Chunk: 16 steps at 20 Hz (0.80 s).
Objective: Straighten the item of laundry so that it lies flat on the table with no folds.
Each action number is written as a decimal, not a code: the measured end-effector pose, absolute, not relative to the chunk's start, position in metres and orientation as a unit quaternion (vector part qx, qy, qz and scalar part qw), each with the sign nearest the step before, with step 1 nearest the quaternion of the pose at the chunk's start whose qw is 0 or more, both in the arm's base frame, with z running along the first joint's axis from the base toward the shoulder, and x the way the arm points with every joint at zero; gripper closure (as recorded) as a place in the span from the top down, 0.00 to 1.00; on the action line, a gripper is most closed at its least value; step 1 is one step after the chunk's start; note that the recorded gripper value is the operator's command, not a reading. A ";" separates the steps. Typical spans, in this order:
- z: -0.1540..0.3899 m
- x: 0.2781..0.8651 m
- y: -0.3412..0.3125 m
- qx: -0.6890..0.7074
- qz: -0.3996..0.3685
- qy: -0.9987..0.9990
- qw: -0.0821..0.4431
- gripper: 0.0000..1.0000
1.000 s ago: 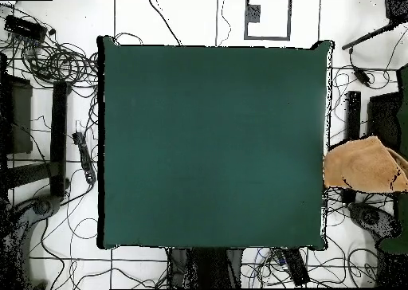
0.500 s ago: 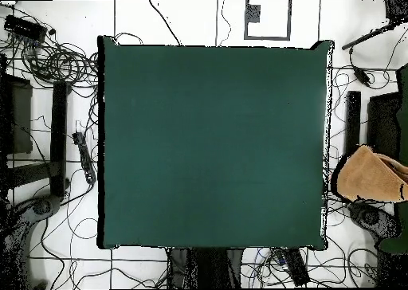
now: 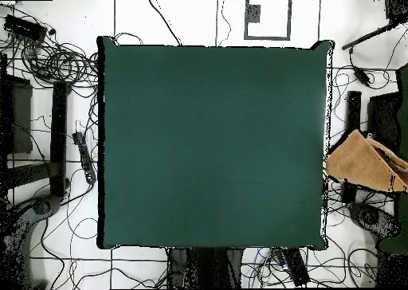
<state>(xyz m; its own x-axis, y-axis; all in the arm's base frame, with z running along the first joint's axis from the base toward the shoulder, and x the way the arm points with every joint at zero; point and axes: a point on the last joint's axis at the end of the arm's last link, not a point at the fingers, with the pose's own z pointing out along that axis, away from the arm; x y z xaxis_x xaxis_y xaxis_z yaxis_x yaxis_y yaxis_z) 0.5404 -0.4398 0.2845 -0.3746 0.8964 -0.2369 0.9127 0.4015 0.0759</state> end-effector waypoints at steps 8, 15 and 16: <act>0.266 0.547 -0.427 0.535 -0.023 0.838 0.107 0.00; 0.249 0.548 -0.417 0.526 -0.016 0.845 0.094 0.00; 0.247 0.548 -0.416 0.526 -0.016 0.845 0.092 0.00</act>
